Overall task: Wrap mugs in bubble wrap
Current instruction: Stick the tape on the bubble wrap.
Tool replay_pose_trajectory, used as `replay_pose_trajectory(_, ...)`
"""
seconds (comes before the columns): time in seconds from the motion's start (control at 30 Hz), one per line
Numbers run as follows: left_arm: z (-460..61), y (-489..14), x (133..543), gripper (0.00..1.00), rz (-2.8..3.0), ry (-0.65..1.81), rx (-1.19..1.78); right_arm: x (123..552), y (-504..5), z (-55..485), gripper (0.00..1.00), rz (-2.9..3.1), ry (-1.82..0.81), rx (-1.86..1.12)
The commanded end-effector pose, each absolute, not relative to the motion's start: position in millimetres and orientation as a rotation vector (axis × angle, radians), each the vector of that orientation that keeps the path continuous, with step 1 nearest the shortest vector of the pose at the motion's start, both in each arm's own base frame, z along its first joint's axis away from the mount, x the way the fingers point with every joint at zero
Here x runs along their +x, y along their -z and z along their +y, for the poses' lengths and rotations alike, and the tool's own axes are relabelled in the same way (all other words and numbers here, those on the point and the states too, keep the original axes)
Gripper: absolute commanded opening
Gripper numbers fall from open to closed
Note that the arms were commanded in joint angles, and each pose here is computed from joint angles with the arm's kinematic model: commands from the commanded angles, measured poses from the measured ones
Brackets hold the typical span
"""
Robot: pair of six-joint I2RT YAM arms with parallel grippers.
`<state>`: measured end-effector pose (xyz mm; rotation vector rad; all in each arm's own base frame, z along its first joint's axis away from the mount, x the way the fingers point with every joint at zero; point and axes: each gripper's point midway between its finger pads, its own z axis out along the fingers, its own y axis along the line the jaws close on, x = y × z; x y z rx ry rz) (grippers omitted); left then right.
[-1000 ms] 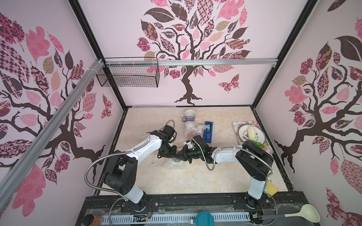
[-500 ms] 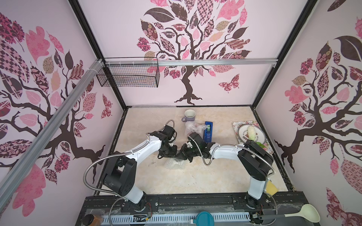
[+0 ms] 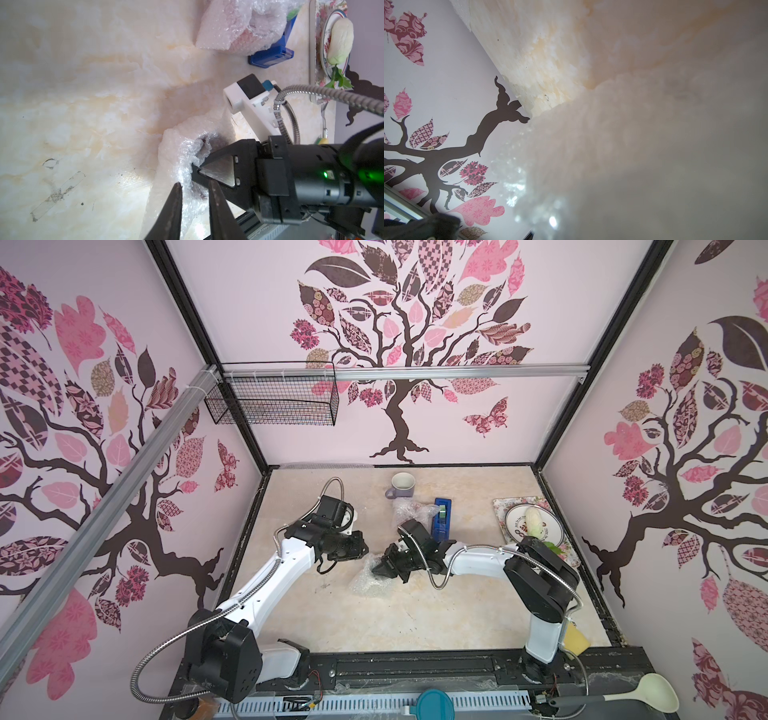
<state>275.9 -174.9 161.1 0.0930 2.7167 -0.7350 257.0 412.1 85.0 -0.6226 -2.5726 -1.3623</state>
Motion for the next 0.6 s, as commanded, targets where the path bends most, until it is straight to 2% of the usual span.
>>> replay_pose_trajectory(0.0, -201, -174, 268, 0.12, 2.695, 0.952, 0.204, 251, -30, 388, 0.0, -2.621, 1.092, -0.782)
replay_pose_trajectory(0.07, -206, -167, 260, 0.0, 2.738, 0.961, 0.265, 252, -29, 388, 0.0, -2.622, 1.093, -0.784)
replay_pose_trajectory(0.33, -205, -143, 253, 0.0, 2.856, 0.849, 0.347, 252, -30, 389, 0.0, -2.627, 1.089, -0.778)
replay_pose_trajectory(0.57, -206, -128, 265, 0.0, 2.88, 0.786, 0.331, 255, -32, 392, 0.0, -2.629, 1.103, -0.775)
